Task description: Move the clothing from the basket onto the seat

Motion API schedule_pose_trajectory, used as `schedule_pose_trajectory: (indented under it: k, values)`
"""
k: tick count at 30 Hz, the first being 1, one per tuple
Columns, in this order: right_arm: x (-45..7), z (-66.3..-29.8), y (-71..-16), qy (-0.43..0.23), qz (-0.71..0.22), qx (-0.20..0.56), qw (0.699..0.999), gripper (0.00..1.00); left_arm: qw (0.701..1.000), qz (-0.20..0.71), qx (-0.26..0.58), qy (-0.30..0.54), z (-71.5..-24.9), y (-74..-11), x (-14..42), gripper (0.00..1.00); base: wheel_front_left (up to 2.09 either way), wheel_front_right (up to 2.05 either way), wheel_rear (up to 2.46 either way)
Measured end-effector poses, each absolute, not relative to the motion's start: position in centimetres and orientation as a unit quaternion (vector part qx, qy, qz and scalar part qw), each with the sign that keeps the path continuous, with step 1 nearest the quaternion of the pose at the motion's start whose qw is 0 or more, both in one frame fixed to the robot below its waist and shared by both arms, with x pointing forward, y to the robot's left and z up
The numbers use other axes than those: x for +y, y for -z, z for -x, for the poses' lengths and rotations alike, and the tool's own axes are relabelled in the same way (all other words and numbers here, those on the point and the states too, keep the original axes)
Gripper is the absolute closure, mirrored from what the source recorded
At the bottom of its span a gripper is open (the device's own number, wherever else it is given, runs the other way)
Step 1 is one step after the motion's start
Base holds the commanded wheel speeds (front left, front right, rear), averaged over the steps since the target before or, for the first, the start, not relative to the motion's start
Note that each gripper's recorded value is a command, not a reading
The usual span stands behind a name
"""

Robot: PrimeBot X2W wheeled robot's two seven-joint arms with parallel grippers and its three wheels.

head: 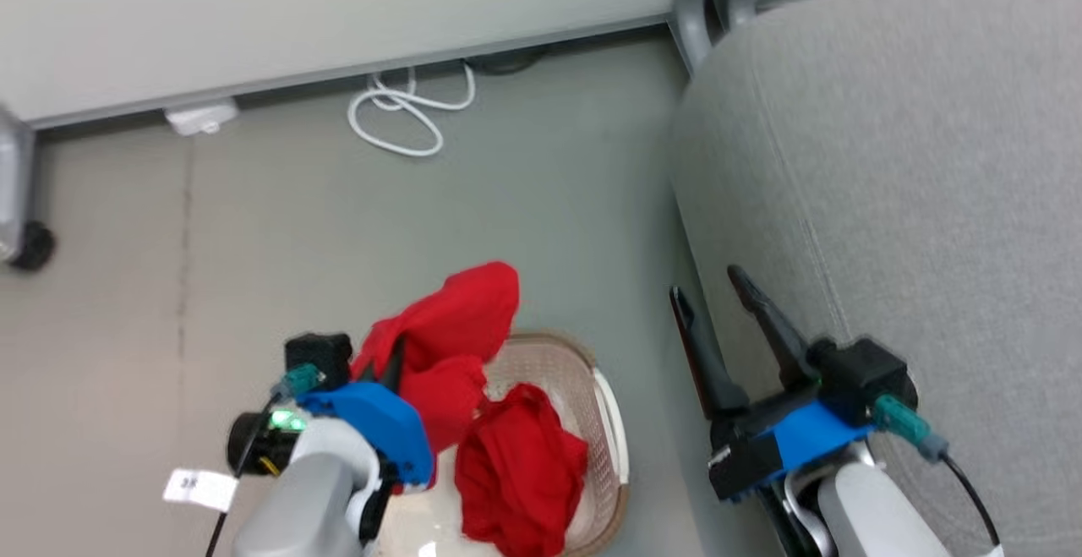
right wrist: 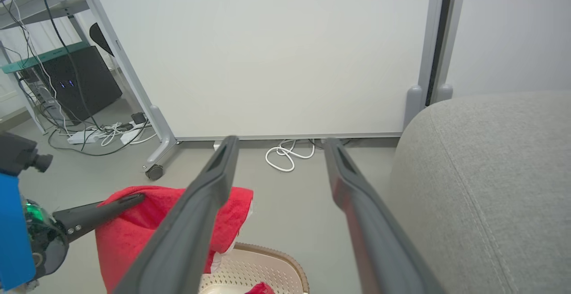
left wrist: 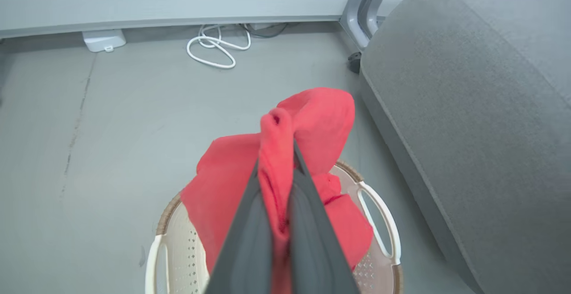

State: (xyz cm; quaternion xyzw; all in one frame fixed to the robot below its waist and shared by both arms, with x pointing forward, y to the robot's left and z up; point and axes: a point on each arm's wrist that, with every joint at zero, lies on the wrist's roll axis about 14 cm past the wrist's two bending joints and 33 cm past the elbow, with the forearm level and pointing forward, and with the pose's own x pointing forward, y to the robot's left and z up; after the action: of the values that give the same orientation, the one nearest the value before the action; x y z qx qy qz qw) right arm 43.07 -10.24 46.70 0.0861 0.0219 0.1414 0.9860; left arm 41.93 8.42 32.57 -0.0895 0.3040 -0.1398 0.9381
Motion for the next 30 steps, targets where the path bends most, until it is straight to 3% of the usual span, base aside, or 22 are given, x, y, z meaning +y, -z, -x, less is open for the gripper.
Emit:
schedule_pose_trajectory:
  k: [9, 24, 30]
  values:
    - [-8.0, -40.6, -48.6, -0.173, -0.083, 0.012, 0.981, 0.0, 0.96, 0.111, 0.174, 0.191, -42.2, -41.6, 5.9, 1.0, 0.0, 0.0, 0.0]
    - [-5.8, -38.3, -50.1, -0.209, -0.072, 0.008, 0.975, 0.0, 0.955, 0.091, 0.02, 0.283, -43.3, -54.3, 1.6, 1.0, 0.0, 0.0, 0.0]
    - [-5.5, -37.8, -50.5, -0.213, -0.07, 0.008, 0.975, 0.0, 0.953, 0.091, -0.002, 0.288, -43.2, -56.1, 1.1, 1.0, 0.0, 0.0, 0.0]
